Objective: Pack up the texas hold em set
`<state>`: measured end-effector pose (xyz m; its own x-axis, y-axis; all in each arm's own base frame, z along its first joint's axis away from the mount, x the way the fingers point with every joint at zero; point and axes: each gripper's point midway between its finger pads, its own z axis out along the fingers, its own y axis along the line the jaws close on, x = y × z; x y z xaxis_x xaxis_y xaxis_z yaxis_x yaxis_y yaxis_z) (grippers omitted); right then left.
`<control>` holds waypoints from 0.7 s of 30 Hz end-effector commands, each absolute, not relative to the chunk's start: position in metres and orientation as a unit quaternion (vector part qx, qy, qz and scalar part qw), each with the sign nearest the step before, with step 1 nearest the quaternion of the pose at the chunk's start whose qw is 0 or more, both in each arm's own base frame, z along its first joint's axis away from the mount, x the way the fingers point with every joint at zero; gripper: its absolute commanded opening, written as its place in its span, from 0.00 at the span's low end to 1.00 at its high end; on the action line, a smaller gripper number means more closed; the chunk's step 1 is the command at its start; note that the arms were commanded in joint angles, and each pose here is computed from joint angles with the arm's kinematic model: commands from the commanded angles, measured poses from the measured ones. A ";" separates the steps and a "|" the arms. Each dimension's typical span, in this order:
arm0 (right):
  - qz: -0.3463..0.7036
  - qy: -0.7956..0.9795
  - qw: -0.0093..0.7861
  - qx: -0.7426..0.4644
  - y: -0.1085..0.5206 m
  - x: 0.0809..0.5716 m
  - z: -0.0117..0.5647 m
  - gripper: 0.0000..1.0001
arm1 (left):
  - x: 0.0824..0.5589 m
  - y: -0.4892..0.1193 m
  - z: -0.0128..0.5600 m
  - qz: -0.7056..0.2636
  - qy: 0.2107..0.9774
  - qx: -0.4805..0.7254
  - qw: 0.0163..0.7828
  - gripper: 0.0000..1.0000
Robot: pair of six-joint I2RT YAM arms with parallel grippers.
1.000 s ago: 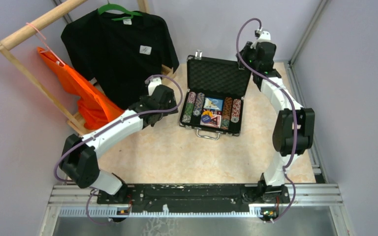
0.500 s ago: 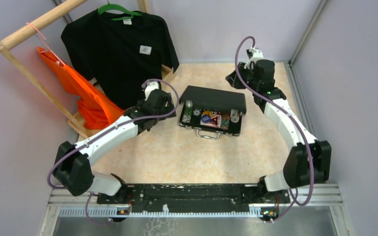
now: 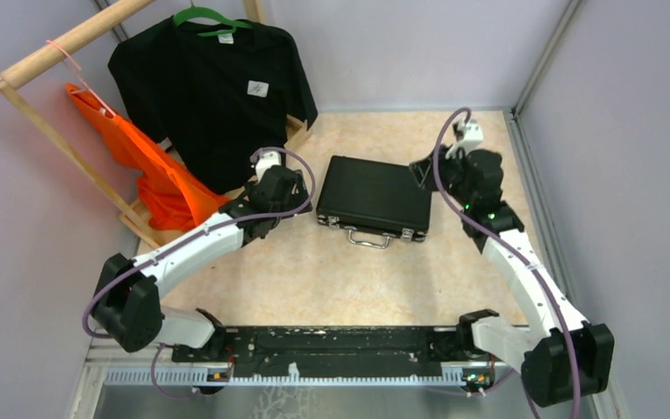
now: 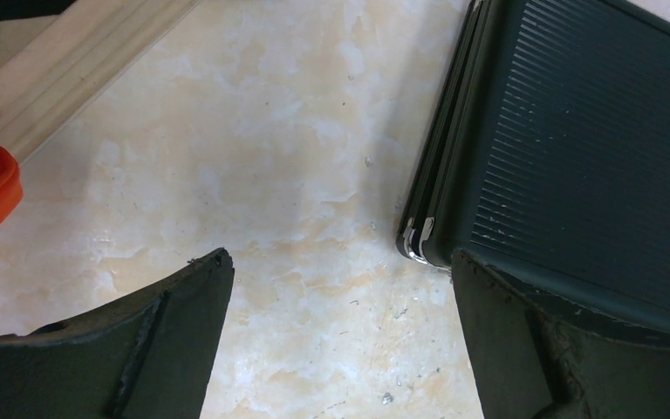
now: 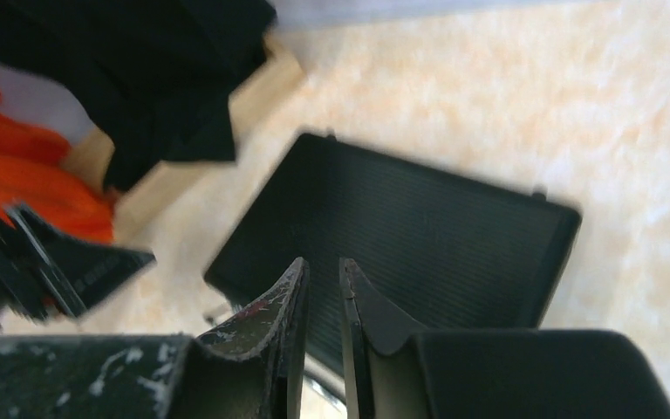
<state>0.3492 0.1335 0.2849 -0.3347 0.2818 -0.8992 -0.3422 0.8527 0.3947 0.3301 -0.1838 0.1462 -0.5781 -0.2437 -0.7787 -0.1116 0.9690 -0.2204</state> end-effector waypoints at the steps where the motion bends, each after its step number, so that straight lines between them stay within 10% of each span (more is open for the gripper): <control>1: 0.268 0.769 0.581 -0.011 0.139 0.323 0.249 0.20 | 0.345 -0.195 0.143 -0.094 0.874 -0.105 0.464 0.99; 21: 0.236 0.790 0.561 0.069 0.101 0.250 0.131 0.19 | 0.403 -0.270 0.139 -0.125 0.871 -0.014 0.475 0.90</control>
<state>0.2521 0.1042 0.1356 -0.3625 0.3697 -0.8555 -0.1745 0.8748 0.4519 0.3935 -0.2578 0.1268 -0.5732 -0.1406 -0.8072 0.0781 0.9713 -0.2247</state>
